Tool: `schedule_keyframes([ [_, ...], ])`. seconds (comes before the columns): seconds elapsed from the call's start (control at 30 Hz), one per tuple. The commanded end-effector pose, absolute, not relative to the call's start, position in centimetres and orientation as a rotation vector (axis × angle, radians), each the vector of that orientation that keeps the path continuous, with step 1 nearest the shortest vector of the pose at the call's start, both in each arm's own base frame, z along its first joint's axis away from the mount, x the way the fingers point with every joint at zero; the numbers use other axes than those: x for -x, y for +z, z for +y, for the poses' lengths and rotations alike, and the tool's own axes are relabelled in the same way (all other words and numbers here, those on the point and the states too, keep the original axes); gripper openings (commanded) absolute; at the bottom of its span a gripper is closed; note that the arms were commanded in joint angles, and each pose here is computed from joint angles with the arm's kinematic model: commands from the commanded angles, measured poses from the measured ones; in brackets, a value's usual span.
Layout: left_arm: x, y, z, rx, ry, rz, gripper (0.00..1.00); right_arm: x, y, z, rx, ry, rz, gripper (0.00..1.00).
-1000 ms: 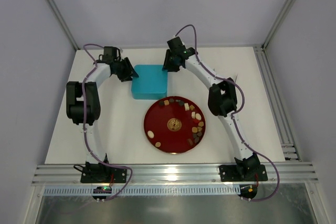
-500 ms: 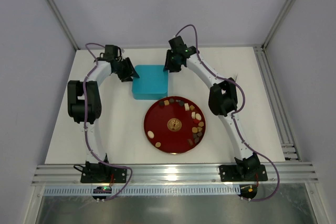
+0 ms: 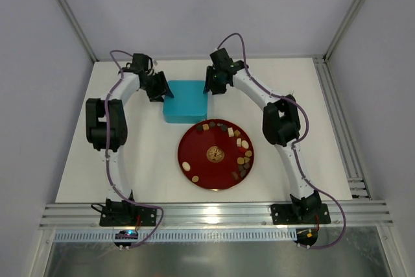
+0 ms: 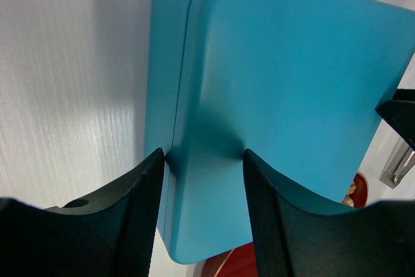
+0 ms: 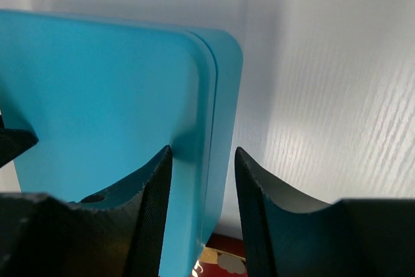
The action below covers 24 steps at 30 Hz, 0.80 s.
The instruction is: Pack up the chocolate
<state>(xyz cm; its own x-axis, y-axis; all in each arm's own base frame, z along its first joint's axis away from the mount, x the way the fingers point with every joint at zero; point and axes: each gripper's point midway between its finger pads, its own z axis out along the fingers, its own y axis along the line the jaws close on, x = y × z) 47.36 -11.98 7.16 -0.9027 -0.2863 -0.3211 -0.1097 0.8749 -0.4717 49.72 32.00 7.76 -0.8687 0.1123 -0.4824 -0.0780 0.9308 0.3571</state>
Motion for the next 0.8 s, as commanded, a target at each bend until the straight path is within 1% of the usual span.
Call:
schedule_keyframes([
  [0.0, -42.4, 2.0, -10.0, 0.276, -0.419, 2.91, 0.51, -43.6, 0.3, 27.1, 0.049, 0.192, 2.87, 0.45],
  [0.17, -42.5, 2.3, -9.8, 0.247, -0.385, 2.914, 0.51, -45.1, 4.0, 27.6, 0.05, 0.24, 2.772, 0.45],
  [0.27, -42.3, 2.1, -9.8, 0.252, -0.378, 2.923, 0.51, -45.1, 5.6, 27.9, 0.058, 0.272, 2.742, 0.45],
  [0.43, -42.3, 2.1, -9.7, 0.258, -0.368, 2.921, 0.51, -45.3, 10.3, 27.9, 0.032, 0.353, 2.603, 0.44],
  [0.57, -42.4, 2.2, -9.8, 0.257, -0.366, 2.918, 0.51, -44.6, 12.6, 28.8, 0.064, 0.394, 2.56, 0.44],
  [0.77, -42.5, 2.6, -9.8, 0.25, -0.363, 2.913, 0.51, -43.4, 14.4, 30.2, 0.112, 0.417, 2.511, 0.44],
])
